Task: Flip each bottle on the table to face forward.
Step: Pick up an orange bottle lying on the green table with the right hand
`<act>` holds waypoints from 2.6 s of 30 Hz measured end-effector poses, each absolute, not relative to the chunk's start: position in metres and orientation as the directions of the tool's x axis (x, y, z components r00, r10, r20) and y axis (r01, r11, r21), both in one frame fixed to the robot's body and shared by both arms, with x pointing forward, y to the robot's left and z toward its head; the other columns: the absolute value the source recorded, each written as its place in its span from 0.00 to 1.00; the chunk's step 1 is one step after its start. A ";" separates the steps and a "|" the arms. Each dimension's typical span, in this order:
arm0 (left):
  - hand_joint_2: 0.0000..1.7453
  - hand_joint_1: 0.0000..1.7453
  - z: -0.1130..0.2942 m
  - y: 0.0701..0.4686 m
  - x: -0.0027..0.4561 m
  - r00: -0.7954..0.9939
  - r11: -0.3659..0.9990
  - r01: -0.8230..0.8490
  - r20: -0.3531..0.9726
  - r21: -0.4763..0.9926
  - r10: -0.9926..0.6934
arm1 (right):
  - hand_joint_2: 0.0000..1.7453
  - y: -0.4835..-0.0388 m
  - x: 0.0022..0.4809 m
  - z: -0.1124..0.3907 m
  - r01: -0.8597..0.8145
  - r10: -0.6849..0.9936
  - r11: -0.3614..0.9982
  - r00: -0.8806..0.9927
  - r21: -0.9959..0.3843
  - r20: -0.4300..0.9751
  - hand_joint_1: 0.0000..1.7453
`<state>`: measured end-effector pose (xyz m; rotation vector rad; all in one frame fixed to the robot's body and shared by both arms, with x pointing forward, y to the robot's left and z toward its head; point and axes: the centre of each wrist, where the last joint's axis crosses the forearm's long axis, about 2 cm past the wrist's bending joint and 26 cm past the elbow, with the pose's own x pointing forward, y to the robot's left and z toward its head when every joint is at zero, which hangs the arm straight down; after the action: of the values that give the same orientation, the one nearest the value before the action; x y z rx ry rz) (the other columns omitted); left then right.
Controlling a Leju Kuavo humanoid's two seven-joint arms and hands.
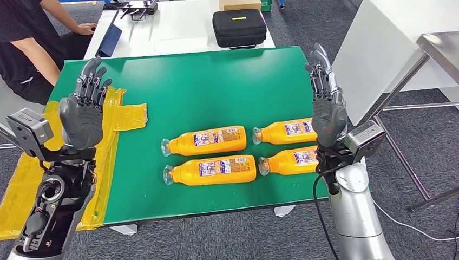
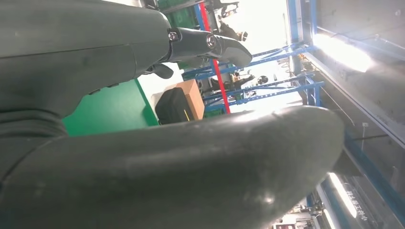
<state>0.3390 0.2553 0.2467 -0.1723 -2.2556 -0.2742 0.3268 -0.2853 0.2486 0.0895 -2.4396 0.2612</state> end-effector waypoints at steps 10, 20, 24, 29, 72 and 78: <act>0.00 0.00 0.231 0.237 0.343 -0.553 0.963 0.243 0.832 0.113 0.042 | 1.00 -0.289 0.316 0.233 -0.088 0.099 0.971 -0.697 -0.222 0.711 0.00; 0.00 0.00 0.224 0.258 0.350 -0.500 0.958 0.271 0.864 0.092 0.059 | 1.00 -0.313 0.299 0.216 -0.071 0.133 0.969 -0.657 -0.238 0.742 0.00; 0.00 0.00 0.227 0.258 0.343 -0.515 0.960 0.255 0.856 0.113 0.036 | 1.00 -0.314 0.300 0.219 -0.078 0.132 0.967 -0.664 -0.244 0.736 0.00; 0.00 0.00 0.234 0.262 0.333 -0.538 0.964 0.234 0.843 0.128 0.018 | 0.25 -0.307 0.311 0.231 -0.097 0.116 0.964 -0.680 -0.246 0.724 0.00; 0.00 0.00 0.250 0.269 0.353 -0.582 0.962 0.247 0.812 0.120 0.049 | 0.00 -0.310 0.331 0.236 -0.090 0.122 0.965 -0.673 -0.245 0.729 0.00; 0.00 0.00 0.250 0.271 0.357 -0.588 0.966 0.239 0.806 0.101 0.061 | 0.00 -0.316 0.342 0.237 -0.093 0.121 0.966 -0.666 -0.243 0.737 0.00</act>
<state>0.3566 0.2707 0.2501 -0.2099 -2.1936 -0.2475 0.3423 -0.3157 0.2373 -0.0192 -2.2752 0.3302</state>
